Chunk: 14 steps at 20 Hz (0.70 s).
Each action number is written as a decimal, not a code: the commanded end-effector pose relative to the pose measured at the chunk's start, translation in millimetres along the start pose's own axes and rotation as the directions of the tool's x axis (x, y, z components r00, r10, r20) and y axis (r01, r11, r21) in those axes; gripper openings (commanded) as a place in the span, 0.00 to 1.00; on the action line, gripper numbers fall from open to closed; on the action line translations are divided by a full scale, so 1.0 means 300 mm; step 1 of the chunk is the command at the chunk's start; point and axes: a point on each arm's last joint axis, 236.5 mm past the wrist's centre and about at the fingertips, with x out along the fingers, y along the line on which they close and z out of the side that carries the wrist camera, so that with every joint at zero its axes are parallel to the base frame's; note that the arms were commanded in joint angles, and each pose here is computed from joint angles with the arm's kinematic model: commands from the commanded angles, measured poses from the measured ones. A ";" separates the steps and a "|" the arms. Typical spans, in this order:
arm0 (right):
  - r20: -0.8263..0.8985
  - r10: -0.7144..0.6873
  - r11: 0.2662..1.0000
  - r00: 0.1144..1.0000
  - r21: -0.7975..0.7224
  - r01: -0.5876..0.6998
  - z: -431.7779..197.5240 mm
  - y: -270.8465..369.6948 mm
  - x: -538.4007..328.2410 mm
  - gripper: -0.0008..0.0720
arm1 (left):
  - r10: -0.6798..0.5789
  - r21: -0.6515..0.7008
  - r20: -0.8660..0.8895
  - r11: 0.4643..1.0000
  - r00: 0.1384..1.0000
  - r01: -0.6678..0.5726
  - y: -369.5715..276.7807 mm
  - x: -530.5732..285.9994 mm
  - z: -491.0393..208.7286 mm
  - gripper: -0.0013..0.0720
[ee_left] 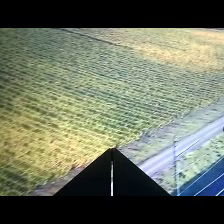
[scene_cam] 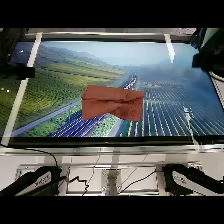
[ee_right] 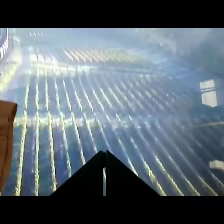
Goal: Fold the clothes and pants, and hang the long-sleeved shirts on hangers.
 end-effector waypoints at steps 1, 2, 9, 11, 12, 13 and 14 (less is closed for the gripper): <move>-0.217 0.073 0.989 0.973 -0.107 -0.098 -0.283 0.119 0.239 0.04 | -0.037 -0.015 -0.028 0.999 0.999 0.037 -0.029 0.005 -0.021 0.03; -0.310 0.141 0.974 0.940 -0.128 -0.188 -0.414 0.195 0.308 0.04 | -0.040 -0.015 -0.049 0.999 0.998 0.039 -0.031 0.004 -0.038 0.03; -0.370 0.503 0.861 0.781 0.136 -0.490 -0.756 0.552 0.500 0.49 | -0.084 -0.040 -0.189 0.996 0.978 0.078 -0.068 0.098 -0.130 0.96; -0.358 0.517 0.856 0.778 0.206 -0.474 -0.749 0.570 0.527 0.55 | -0.115 -0.062 -0.250 0.993 0.961 0.102 -0.094 0.137 -0.173 0.96; -0.358 0.545 0.838 0.758 0.249 -0.485 -0.751 0.598 0.536 0.55 | -0.120 -0.064 -0.280 0.992 0.952 0.107 -0.101 0.157 -0.194 0.96; -0.360 0.583 0.811 0.728 0.304 -0.500 -0.754 0.635 0.541 0.55 | -0.134 -0.070 -0.308 0.990 0.942 0.118 -0.113 0.175 -0.214 0.96; -0.360 0.625 0.778 0.693 0.365 -0.511 -0.759 0.676 0.549 0.55 | -0.151 -0.078 -0.333 0.988 0.931 0.132 -0.127 0.193 -0.233 0.96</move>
